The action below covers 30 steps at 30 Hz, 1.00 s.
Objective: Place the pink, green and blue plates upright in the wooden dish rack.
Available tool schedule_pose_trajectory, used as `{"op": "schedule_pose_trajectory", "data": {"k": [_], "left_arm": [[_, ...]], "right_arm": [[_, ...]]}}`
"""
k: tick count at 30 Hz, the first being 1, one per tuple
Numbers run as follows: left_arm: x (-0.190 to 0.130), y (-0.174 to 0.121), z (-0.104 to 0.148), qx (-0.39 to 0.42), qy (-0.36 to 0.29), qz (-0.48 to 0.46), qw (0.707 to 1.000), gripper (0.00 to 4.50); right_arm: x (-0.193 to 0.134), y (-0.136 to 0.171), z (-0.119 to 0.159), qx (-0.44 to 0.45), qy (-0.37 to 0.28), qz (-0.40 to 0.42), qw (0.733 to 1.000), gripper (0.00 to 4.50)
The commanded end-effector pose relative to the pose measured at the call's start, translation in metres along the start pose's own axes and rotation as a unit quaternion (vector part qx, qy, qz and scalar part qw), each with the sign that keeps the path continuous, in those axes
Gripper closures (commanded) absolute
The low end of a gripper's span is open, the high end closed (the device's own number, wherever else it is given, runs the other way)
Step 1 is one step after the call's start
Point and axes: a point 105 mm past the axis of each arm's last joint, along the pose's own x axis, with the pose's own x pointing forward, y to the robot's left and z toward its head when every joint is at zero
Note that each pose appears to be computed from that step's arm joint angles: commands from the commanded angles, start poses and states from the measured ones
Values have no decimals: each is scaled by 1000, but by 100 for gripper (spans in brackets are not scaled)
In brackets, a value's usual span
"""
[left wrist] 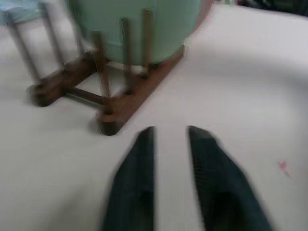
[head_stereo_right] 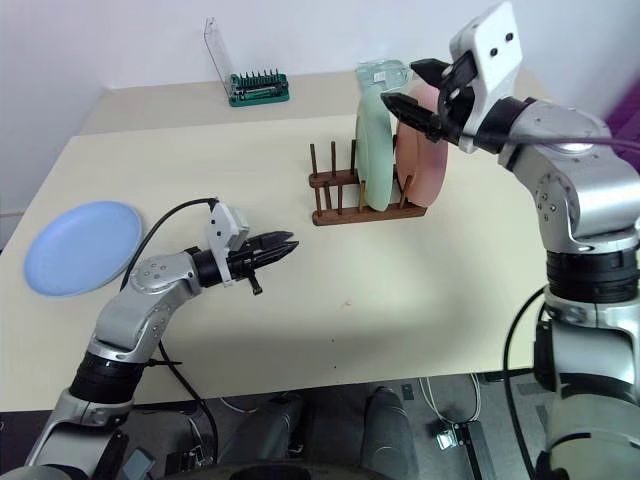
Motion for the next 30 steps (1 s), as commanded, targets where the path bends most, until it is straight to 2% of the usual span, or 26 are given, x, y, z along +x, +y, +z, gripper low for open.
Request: {"op": "schedule_pose_trajectory", "data": {"k": [1, 2, 3, 4, 7, 8, 10, 13, 15, 17, 19, 21, 24, 27, 30], "left_arm": [[-42, 94, 54, 21, -88, 306, 948, 138], [-61, 116, 62, 40, -88, 395, 914, 98], [-73, 126, 66, 55, -86, 443, 891, 41], [-100, 142, 70, 56, -77, 522, 848, 4], [-174, 161, 67, 19, -60, 680, 730, 4], [-190, 159, 62, 3, -52, 708, 704, 4], [-208, 155, 53, -20, -36, 738, 674, 4], [-238, 135, 24, -88, 8, 782, 617, 4], [-241, 124, 9, -118, 35, 792, 599, 4], [-247, 114, -3, -146, 49, 809, 567, 4], [-244, 108, -25, -201, 70, 806, 553, 4], [-240, 106, -40, -246, 76, 798, 546, 4], [-221, 107, -66, -322, 103, 760, 555, 4], [-208, 118, -73, -366, 84, 739, 559, 82], [-204, 127, -67, -372, 62, 738, 560, 214]], "right_arm": [[11, 37, 29, -57, -51, 66, 995, 160], [14, 43, 31, -56, -56, 78, 994, 160], [15, 46, 31, -56, -59, 84, 993, 160], [17, 48, 30, -48, -61, 89, 993, 160], [23, 53, 24, -37, -64, 101, 992, 160], [24, 53, 22, -36, -62, 105, 992, 160], [26, 55, 18, -36, -60, 111, 991, 160], [30, 58, 14, -33, -61, 126, 990, 160], [33, 60, 12, -34, -61, 132, 989, 160], [35, 60, 9, -37, -60, 134, 988, 160], [36, 62, 8, -36, -60, 137, 988, 160], [36, 63, 8, -33, -61, 140, 988, 160], [36, 68, 8, -29, -64, 142, 987, 160], [33, 73, 1, -26, -53, 140, 988, 160], [29, 77, -2, -25, -46, 135, 989, 160]]}}
